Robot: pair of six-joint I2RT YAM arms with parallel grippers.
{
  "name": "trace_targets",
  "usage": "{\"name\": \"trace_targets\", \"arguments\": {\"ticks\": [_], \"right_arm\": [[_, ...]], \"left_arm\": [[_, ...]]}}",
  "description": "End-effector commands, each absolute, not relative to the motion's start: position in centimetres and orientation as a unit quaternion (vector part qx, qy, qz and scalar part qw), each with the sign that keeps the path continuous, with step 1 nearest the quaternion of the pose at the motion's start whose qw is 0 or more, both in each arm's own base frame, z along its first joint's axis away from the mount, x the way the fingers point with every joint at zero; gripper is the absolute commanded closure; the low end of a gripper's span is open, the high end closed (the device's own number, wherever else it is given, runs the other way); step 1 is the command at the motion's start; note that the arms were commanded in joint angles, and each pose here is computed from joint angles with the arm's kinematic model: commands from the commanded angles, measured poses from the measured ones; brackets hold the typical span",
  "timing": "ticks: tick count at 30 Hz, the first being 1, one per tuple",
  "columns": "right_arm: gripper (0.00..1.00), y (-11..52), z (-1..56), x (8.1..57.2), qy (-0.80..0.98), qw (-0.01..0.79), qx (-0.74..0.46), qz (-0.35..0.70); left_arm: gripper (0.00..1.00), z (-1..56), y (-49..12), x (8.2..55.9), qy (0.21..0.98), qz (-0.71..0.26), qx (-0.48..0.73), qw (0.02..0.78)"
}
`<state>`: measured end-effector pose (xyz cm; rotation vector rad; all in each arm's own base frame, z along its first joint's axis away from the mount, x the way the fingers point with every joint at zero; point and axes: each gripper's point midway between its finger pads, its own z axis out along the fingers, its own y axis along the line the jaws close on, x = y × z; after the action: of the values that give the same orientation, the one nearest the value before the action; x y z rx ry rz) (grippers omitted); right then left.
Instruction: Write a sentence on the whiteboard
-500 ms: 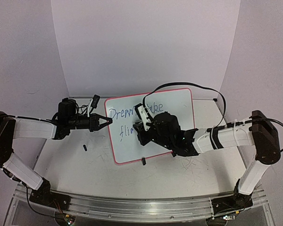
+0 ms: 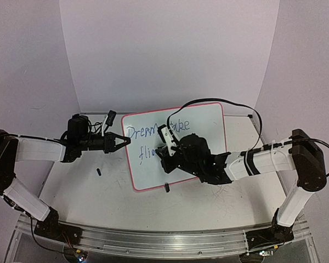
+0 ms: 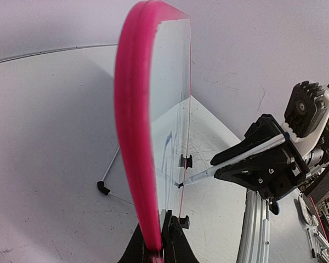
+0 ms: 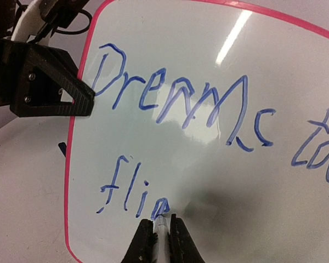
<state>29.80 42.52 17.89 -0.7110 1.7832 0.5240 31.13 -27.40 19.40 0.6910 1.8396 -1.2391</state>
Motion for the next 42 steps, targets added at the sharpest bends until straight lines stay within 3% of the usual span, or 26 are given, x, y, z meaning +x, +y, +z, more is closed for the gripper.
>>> {"name": "trace_targets", "arguments": {"ticks": [1, 12, 20, 27, 42], "right_arm": [[1.00, 41.7, 16.9, 29.2, 0.763, 0.530, -0.296, 0.222], [1.00, 42.6, 15.0, 28.5, 0.769, 0.512, -0.307, 0.229], [1.00, 44.9, 17.9, 29.4, 0.749, 0.532, -0.303, 0.253], [1.00, 42.0, 22.9, 27.2, 0.715, 0.560, -0.301, 0.288], [1.00, 42.3, 23.8, 30.7, 0.708, 0.586, -0.295, 0.263]], "left_arm": [[1.00, 19.3, -27.3, 32.7, 0.734, -0.445, 0.280, 0.430], [1.00, 19.4, -27.3, 32.6, 0.734, -0.446, 0.279, 0.430], [1.00, 19.3, -27.3, 32.6, 0.734, -0.446, 0.279, 0.430], [1.00, 19.2, -27.3, 32.6, 0.735, -0.445, 0.280, 0.429], [1.00, 19.4, -27.3, 32.6, 0.735, -0.444, 0.279, 0.430]]}}
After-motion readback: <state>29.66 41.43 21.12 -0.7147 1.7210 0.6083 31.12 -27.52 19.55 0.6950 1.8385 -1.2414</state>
